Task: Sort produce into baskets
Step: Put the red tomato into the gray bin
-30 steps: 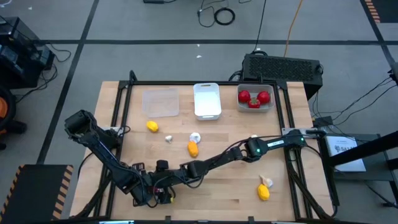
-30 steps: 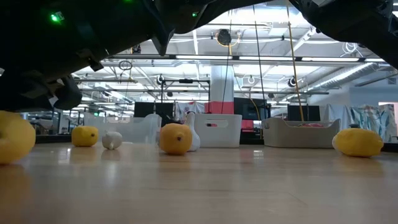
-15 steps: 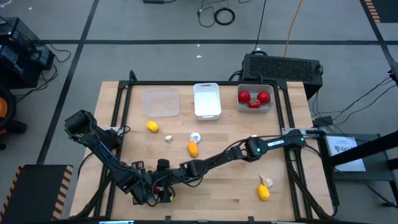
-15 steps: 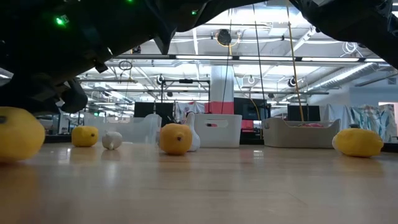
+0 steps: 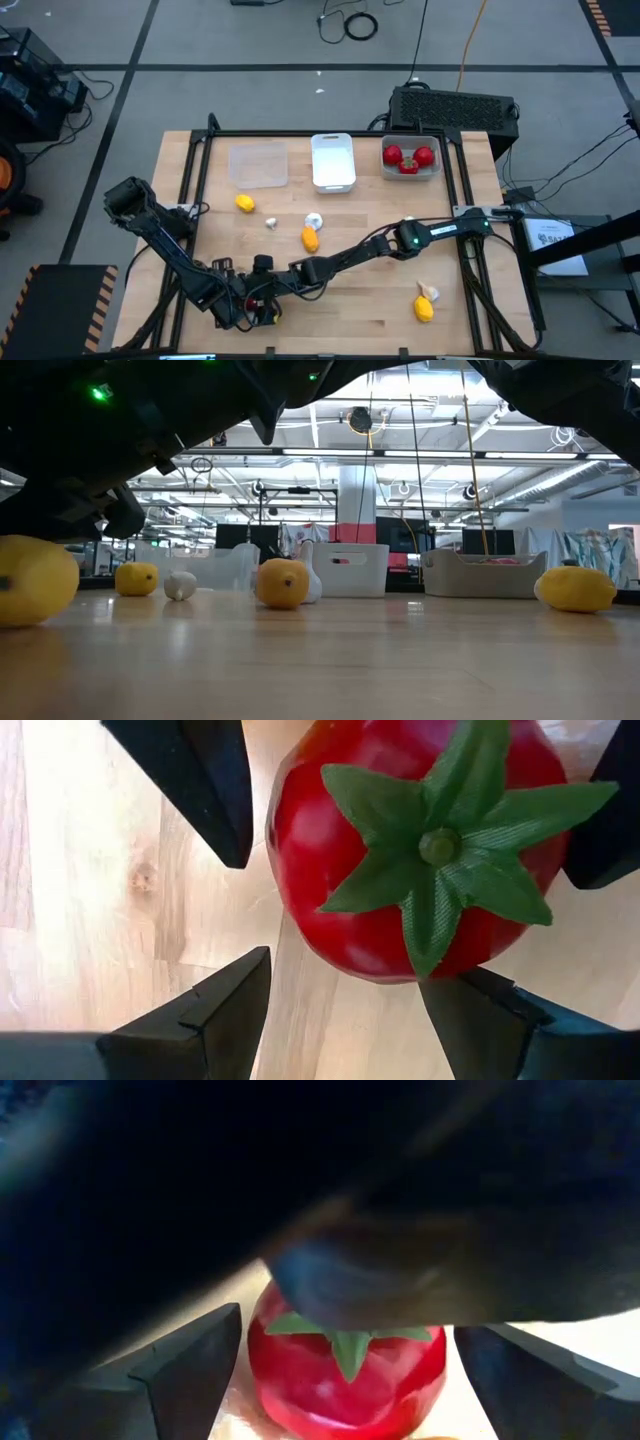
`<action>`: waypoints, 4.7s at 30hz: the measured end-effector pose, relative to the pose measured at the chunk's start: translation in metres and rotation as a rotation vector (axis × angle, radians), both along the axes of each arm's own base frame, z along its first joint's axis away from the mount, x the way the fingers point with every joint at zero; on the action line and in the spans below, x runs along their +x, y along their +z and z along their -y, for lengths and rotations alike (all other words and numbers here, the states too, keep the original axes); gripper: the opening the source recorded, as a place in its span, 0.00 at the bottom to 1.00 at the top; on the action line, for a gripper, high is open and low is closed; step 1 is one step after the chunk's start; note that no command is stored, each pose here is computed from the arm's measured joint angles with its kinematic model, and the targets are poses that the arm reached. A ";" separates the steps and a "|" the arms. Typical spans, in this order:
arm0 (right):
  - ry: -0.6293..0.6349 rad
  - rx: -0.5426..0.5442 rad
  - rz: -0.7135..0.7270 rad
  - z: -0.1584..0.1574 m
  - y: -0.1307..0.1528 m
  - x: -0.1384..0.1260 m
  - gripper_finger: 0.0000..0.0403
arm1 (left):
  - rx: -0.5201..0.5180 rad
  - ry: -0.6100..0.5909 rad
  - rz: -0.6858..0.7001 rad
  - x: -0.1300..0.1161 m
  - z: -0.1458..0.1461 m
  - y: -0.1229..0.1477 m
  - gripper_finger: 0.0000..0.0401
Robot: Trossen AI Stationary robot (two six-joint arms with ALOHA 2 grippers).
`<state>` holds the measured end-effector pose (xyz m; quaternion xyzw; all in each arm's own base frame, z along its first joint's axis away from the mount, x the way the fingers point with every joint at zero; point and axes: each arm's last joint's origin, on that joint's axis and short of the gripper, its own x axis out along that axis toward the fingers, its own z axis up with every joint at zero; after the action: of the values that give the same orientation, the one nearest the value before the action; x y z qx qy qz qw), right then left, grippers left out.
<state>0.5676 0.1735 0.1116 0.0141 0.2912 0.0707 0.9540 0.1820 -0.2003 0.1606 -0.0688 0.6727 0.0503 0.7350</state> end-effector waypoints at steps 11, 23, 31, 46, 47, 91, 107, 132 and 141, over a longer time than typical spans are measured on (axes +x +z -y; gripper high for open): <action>-0.008 -0.002 -0.049 0.002 -0.003 -0.002 0.88 | 0.012 -0.004 0.013 0.001 -0.001 0.000 0.64; -0.023 0.003 -0.069 0.006 -0.005 -0.002 0.84 | 0.051 -0.003 -0.030 0.000 -0.007 0.000 0.64; -0.029 0.004 -0.064 0.008 -0.006 -0.001 0.79 | 0.077 0.024 -0.180 -0.010 -0.014 0.004 0.64; -0.021 -0.002 -0.061 0.008 -0.006 -0.001 0.79 | 0.239 0.131 -0.435 -0.034 -0.036 0.018 0.64; -0.021 -0.003 -0.061 0.008 -0.006 -0.001 0.79 | 0.229 0.129 -0.426 -0.035 -0.036 0.020 0.64; -0.245 -0.360 -0.480 0.086 0.148 -0.081 0.71 | 0.288 0.097 0.513 -0.054 -0.053 0.062 0.64; -0.627 -0.318 -0.803 0.246 0.231 -0.198 0.72 | 0.285 0.119 0.798 -0.032 -0.053 0.047 0.64; -1.249 -0.002 -0.488 0.347 0.112 -0.409 0.72 | 0.642 0.189 0.918 0.035 -0.148 0.092 0.64; -1.272 0.001 -0.501 0.359 0.102 -0.407 0.72 | 0.692 0.231 0.900 0.037 -0.158 0.092 0.64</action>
<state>0.1605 -0.1856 0.2136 0.1990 0.4381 -0.5087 0.7140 0.2190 -0.0426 0.2523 0.0880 0.2262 0.3133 0.9181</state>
